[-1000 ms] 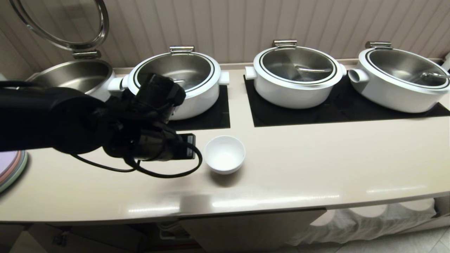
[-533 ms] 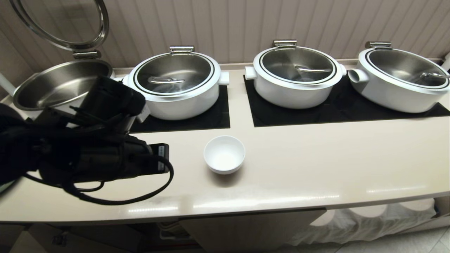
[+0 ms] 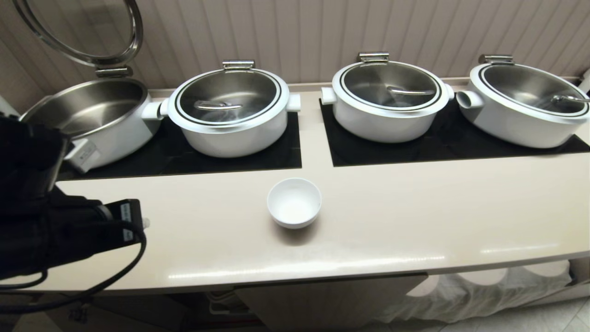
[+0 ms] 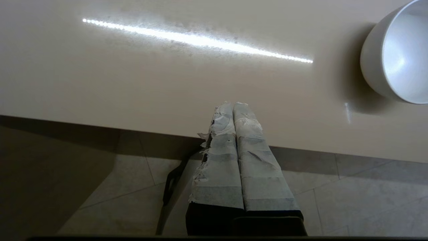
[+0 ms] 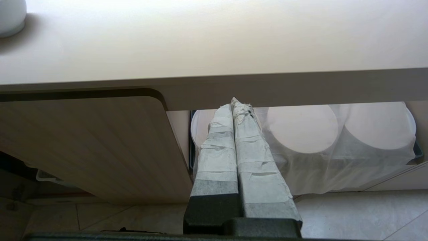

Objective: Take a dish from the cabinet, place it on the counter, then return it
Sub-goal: Pick up the bowl from the table

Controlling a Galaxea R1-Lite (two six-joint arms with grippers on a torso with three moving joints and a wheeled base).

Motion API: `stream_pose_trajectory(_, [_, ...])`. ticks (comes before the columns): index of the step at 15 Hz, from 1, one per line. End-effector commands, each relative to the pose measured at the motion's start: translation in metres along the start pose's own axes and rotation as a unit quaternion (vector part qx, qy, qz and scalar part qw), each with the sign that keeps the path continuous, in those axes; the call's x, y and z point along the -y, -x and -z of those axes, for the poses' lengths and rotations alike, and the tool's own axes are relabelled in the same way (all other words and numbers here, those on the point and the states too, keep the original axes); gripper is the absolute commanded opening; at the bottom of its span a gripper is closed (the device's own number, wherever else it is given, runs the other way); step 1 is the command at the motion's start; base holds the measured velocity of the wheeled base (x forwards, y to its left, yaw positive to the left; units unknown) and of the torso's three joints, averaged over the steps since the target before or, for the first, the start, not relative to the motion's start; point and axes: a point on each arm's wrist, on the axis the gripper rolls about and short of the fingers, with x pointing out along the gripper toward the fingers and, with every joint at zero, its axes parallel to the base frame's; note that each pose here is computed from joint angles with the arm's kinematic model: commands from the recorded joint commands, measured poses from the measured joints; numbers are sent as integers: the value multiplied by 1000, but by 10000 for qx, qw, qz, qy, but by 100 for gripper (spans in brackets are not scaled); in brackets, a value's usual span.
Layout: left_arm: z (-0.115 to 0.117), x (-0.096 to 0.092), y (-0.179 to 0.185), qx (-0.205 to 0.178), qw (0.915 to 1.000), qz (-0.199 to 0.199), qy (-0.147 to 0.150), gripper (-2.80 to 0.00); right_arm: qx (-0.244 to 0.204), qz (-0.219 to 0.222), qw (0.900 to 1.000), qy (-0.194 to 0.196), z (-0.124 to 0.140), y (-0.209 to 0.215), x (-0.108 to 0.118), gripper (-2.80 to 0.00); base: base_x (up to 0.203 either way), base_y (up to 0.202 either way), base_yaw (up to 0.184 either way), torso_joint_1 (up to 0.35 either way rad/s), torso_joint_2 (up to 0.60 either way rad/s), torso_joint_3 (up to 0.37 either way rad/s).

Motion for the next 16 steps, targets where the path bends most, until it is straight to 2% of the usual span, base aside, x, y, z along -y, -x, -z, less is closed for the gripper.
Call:
stream_pose_trajectory(1, [14, -25, 22, 275, 9992, -133, 243, -280, 0, -1, 10000, 5, 0, 0, 0, -280, 0, 0, 0, 0, 0, 0])
stream_pose_trajectory(3, [25, -41, 29, 362, 9980, -394, 350, -280, 0, -1, 10000, 5, 0, 0, 0, -280, 0, 0, 0, 0, 0, 0])
stream_pose_trajectory(6, [41, -56, 42, 607, 9968, -504, 92, -280, 0, -1, 10000, 3, 0, 0, 0, -280, 0, 0, 0, 0, 0, 0])
stream_pose_trajectory(8, [55, -64, 44, 968, 9942, -459, -88, -280, 0, -3, 10000, -1, 0, 0, 0, -280, 0, 0, 0, 0, 0, 0])
stream_pose_trajectory(12, [83, -82, 42, 1698, 9793, -1050, -320, -280, 0, -8, 10000, -2, 0, 0, 0, -280, 0, 0, 0, 0, 0, 0])
stream_pose_trajectory(16, [115, -98, 44, 1883, 9703, -1431, -511, -280, 0, -1, 10000, -2, 0, 0, 0, -280, 0, 0, 0, 0, 0, 0])
